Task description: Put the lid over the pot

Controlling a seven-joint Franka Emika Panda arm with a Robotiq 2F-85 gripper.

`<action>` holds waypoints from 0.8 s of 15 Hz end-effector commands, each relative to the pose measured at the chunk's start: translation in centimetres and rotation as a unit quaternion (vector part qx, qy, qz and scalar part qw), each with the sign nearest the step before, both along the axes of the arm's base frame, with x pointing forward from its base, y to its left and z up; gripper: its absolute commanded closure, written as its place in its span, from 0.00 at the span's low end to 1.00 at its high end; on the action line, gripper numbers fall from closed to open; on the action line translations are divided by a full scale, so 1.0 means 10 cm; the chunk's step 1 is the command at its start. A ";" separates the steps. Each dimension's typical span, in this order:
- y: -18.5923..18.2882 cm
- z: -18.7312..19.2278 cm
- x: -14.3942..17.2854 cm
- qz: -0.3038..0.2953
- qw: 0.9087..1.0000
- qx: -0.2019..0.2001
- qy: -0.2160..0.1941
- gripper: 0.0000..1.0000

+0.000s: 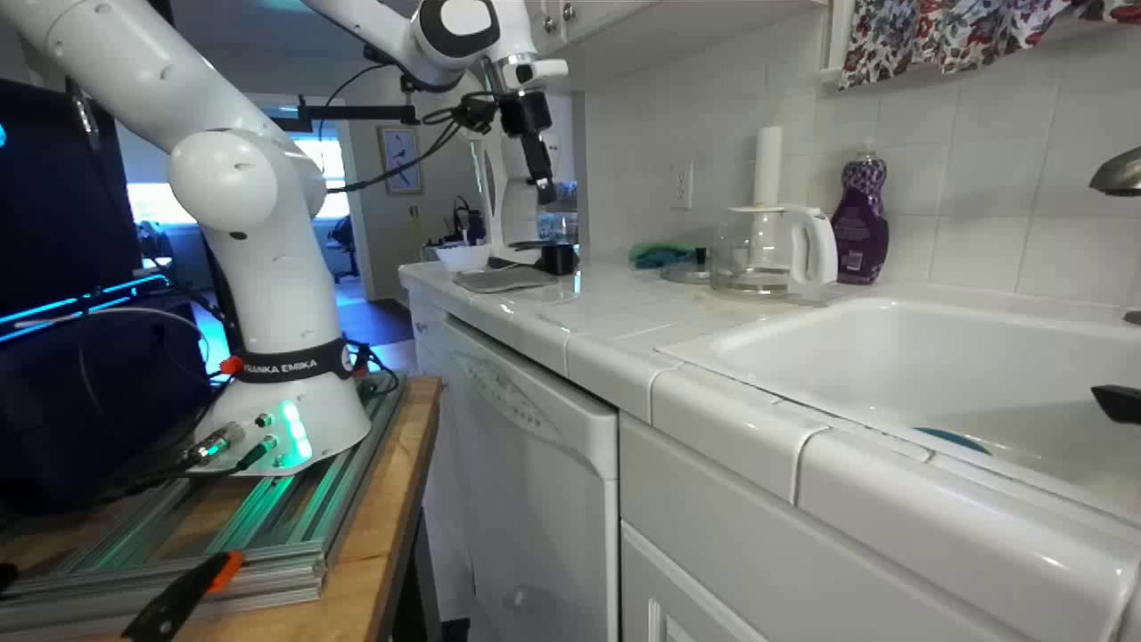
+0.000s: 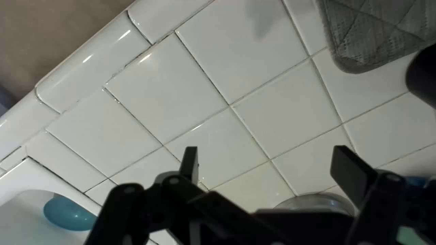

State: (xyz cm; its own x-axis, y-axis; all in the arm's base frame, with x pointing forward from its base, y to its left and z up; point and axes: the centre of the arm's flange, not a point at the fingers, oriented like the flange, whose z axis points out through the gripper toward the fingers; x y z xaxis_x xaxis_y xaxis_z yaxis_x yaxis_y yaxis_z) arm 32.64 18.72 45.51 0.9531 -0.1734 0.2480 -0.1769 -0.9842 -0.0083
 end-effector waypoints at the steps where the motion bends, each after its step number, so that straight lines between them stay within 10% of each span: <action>1: 0.00 0.00 0.00 0.000 1.000 0.000 0.000 0.00; 12: -0.24 0.07 0.18 0.036 0.997 -0.054 -0.042 0.00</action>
